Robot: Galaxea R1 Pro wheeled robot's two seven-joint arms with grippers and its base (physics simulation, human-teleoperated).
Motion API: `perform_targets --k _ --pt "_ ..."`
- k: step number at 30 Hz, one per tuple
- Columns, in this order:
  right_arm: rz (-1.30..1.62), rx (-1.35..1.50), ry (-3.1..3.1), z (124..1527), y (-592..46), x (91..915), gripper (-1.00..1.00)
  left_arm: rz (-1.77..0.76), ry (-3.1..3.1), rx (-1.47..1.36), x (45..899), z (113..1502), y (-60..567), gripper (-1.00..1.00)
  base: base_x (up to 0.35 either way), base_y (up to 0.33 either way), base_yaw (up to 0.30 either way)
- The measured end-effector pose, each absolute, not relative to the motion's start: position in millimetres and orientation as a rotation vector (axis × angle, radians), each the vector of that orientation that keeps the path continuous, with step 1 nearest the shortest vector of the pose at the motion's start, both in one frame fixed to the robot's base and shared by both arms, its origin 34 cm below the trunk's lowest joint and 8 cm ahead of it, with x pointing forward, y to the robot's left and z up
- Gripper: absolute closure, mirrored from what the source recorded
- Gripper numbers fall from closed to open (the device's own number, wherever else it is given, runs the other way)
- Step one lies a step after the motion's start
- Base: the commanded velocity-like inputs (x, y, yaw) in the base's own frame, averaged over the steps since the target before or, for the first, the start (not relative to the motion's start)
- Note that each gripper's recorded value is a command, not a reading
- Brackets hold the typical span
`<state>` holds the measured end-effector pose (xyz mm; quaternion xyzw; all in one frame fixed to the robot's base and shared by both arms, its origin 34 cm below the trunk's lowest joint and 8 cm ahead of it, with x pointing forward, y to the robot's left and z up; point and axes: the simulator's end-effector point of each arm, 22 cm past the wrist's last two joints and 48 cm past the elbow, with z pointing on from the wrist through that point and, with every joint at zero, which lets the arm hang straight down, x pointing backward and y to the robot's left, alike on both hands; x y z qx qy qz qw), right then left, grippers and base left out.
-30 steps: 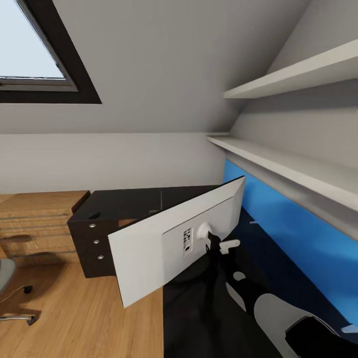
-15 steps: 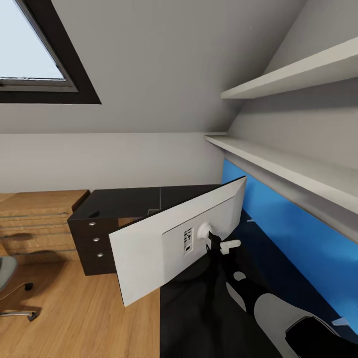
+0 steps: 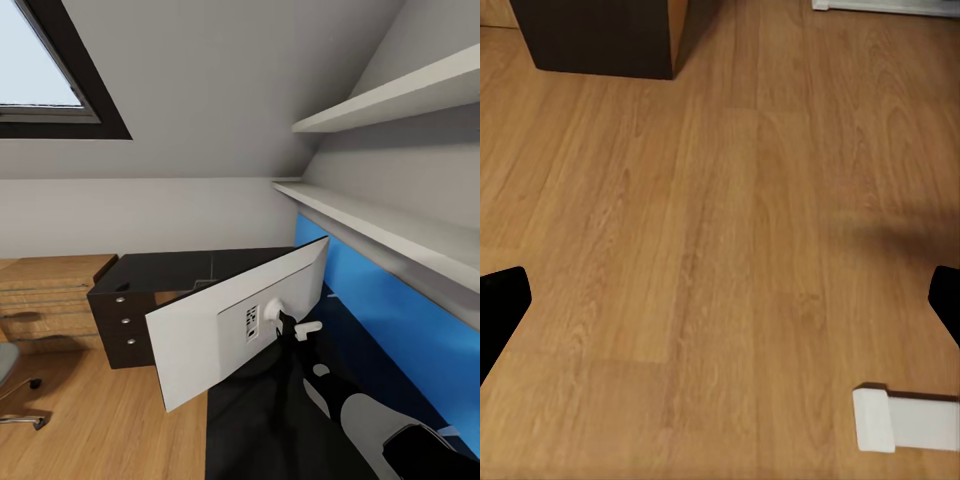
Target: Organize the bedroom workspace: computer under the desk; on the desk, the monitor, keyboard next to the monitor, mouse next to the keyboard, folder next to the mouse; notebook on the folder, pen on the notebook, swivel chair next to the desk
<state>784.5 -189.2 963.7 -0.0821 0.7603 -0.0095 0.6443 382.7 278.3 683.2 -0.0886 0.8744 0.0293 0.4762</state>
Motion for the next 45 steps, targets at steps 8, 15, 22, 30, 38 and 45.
perform_targets --k 8,15,22,30,38,45 --pt "-0.021 -0.194 1.73 964.1 -188.3 784.4 1.0 0.071 2.136 -0.216 382.8 683.4 278.5 -1.0 0.07 -0.106 0.0" --pt "-0.022 -0.193 1.731 963.8 -188.8 784.5 1.0 0.071 2.136 -0.216 382.9 683.4 278.2 -1.0 0.021 -0.024 0.0" --pt "-0.021 -0.195 1.731 964.0 -188.1 784.5 1.0 0.072 2.136 -0.215 382.8 683.4 278.7 -1.0 0.02 -0.024 0.0" --pt "-0.022 -0.191 1.731 963.8 -189.1 784.5 1.0 0.071 2.136 -0.215 382.9 683.4 278.7 -1.0 0.059 -0.101 0.0" --pt "-0.022 -0.191 1.731 963.8 -189.0 784.5 1.0 0.073 2.136 -0.216 382.8 683.4 279.1 -1.0 0.005 -0.008 0.0" --pt "-0.022 -0.189 1.731 963.8 -189.2 784.5 1.0 0.073 2.136 -0.216 382.8 683.3 279.1 -1.0 0.0 -0.08 0.0"
